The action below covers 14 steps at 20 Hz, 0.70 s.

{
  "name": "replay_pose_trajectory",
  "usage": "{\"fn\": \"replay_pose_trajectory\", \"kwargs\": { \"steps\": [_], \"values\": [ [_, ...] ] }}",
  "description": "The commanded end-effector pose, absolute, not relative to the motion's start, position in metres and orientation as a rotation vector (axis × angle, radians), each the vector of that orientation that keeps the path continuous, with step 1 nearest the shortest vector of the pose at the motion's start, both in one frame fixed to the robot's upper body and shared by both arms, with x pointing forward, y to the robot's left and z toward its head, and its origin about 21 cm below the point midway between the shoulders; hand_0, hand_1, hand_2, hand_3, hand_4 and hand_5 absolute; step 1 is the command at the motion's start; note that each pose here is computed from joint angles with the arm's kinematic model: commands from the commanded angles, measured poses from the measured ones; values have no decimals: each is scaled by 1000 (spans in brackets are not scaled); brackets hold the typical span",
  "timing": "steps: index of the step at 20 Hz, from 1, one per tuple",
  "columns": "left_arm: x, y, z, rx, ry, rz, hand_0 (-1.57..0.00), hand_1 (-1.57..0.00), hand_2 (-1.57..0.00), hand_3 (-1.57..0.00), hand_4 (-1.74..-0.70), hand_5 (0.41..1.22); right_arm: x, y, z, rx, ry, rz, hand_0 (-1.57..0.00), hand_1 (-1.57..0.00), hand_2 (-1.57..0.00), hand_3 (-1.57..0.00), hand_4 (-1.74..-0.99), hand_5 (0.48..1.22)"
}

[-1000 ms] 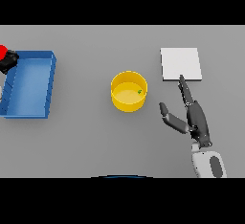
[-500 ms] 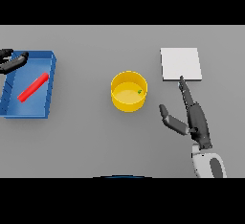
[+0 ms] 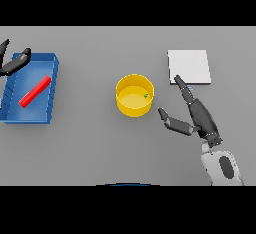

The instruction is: Pick up the red beaker and tilt it to pour out 1 green nut into yellow bowl. Pick up the yellow bowl and place it on the metallic measuring scale.

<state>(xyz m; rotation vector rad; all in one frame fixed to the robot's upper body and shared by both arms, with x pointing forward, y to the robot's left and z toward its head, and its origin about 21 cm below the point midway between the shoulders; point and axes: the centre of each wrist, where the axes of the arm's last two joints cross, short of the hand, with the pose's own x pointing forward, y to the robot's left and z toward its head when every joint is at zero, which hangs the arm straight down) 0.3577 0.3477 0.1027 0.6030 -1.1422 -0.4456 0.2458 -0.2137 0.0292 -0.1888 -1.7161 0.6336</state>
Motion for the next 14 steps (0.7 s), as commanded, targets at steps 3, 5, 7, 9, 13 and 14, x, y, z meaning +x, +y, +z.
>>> {"fn": "replay_pose_trajectory", "kwargs": {
  "steps": [3,5,7,9,13,14],
  "values": [
    [359,340,105,580,-1156,-447,-13,-11,-11,-11,-800,673,262,-210,42,-308,-1670,924,1,1,1,1,-1128,637],
    [359,339,104,572,-1142,-440,-8,-7,-7,-7,-806,683,272,-202,49,-358,-1680,1117,1,1,1,1,-1137,626],
    [360,336,105,569,-1138,-438,-5,-4,-4,-4,-809,688,285,-195,59,-396,-1648,1297,1,1,1,1,-1150,630],
    [357,340,101,563,-1140,-436,-3,-2,-2,-2,-812,688,295,-189,63,-403,-1635,1457,1,1,1,1,-1157,635],
    [356,343,104,565,-1134,-445,0,0,0,0,-805,691,311,-170,68,-406,-1584,1703,1,1,1,1,-1161,643],
    [356,344,106,568,-1134,-447,0,0,0,0,-805,692,316,-165,67,-397,-1571,1745,1,1,1,1,-1156,642]
  ]
}}
